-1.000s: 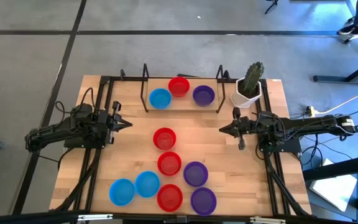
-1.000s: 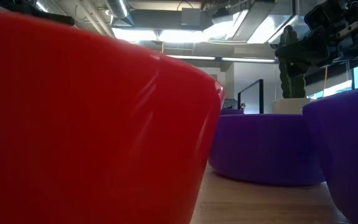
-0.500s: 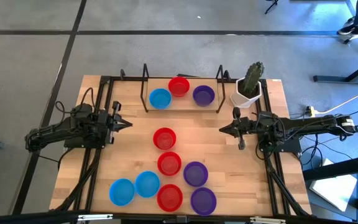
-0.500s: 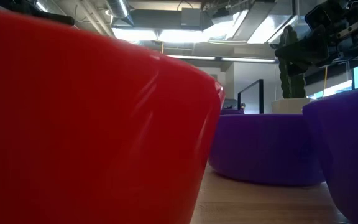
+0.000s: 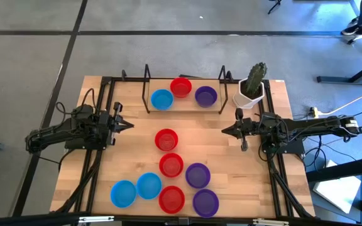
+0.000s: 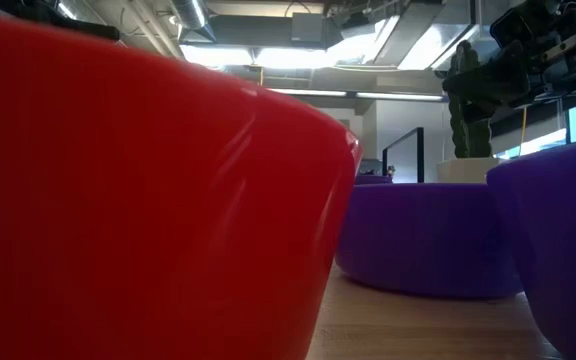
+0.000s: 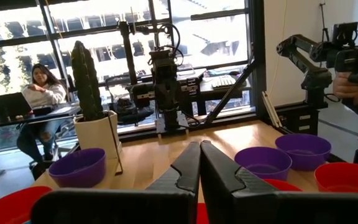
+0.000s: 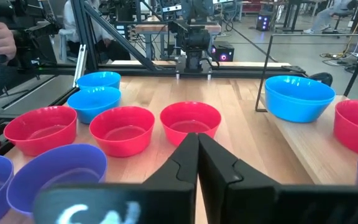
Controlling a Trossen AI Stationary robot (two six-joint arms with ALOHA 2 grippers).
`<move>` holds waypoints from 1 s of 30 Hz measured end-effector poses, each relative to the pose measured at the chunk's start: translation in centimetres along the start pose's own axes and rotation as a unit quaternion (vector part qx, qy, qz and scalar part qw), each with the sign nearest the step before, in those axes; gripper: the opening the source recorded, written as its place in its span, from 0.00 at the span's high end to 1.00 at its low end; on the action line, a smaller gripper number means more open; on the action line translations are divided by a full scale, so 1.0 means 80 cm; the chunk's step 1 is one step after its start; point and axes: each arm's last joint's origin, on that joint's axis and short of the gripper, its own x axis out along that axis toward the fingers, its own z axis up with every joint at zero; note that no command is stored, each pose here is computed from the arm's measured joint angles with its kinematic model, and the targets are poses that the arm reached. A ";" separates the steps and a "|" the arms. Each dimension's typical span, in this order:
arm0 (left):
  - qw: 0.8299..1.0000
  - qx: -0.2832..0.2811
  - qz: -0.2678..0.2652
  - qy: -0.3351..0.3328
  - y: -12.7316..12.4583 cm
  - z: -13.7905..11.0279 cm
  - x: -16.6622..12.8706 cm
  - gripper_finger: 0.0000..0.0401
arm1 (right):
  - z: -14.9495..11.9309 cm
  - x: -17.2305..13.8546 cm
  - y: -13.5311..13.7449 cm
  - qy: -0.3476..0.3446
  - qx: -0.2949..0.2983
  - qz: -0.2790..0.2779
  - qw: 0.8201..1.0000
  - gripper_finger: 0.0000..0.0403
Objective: Pick & Place Mini bowls
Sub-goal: Stack the red bowl on top of the red bowl on the shelf
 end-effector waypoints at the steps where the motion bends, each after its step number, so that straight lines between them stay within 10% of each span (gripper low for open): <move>1: 1.000 0.000 0.000 0.000 0.000 0.000 0.000 0.98 | 0.000 0.000 0.000 0.000 0.000 0.000 1.000 0.98; 30: 1.000 0.000 0.000 0.000 0.000 0.000 0.000 0.99 | 0.000 0.000 0.000 0.000 0.001 0.000 1.000 0.98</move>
